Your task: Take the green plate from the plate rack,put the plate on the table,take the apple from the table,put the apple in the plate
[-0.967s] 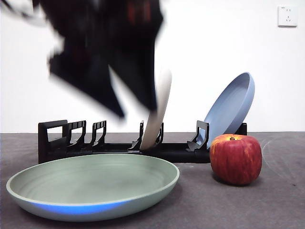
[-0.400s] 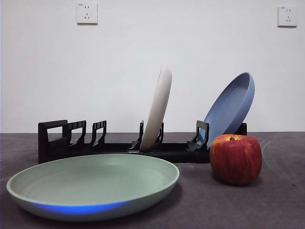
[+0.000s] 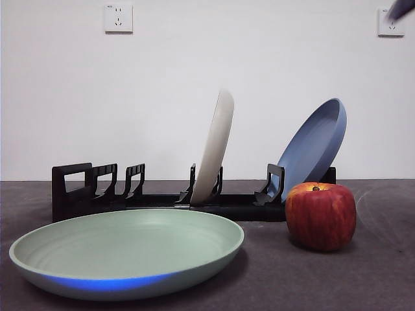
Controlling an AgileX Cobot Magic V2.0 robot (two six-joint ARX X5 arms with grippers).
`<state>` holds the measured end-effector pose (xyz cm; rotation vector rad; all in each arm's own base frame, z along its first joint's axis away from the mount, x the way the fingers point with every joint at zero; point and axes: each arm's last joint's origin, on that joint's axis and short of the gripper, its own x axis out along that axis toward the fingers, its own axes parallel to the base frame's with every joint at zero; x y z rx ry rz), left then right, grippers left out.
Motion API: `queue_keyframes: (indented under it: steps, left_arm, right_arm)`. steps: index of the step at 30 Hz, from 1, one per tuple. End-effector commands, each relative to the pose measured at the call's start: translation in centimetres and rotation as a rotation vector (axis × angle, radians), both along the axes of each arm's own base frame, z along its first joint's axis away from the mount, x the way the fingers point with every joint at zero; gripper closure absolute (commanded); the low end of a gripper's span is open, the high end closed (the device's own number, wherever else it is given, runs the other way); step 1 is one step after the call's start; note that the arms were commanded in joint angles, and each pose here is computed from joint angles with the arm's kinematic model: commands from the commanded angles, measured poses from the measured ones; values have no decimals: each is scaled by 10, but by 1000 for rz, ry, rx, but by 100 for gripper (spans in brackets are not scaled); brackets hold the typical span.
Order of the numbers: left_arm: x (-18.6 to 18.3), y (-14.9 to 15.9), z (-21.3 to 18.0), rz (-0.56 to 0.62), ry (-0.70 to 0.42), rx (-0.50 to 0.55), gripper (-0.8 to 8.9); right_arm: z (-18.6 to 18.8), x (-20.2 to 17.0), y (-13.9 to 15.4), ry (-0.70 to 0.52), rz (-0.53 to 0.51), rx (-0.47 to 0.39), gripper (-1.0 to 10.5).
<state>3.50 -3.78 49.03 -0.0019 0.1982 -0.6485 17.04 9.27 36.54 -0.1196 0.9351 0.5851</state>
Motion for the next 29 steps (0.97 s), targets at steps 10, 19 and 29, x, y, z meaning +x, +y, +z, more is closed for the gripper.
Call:
queue_keyframes:
  steps: [10, 19, 29]
  left_arm:
    - [-10, 22, -6, 111, 7, 86, 557]
    - [-10, 23, -8, 127, 14, 107, 557]
    - [-11, 24, -10, 127, 26, 124, 558]
  right_arm:
    - [-99, 24, 37, 61, -46, -91, 353]
    - [-139, 43, 50, 110, -46, -128, 352]
    - [-172, 61, 61, 167, -50, -182, 353]
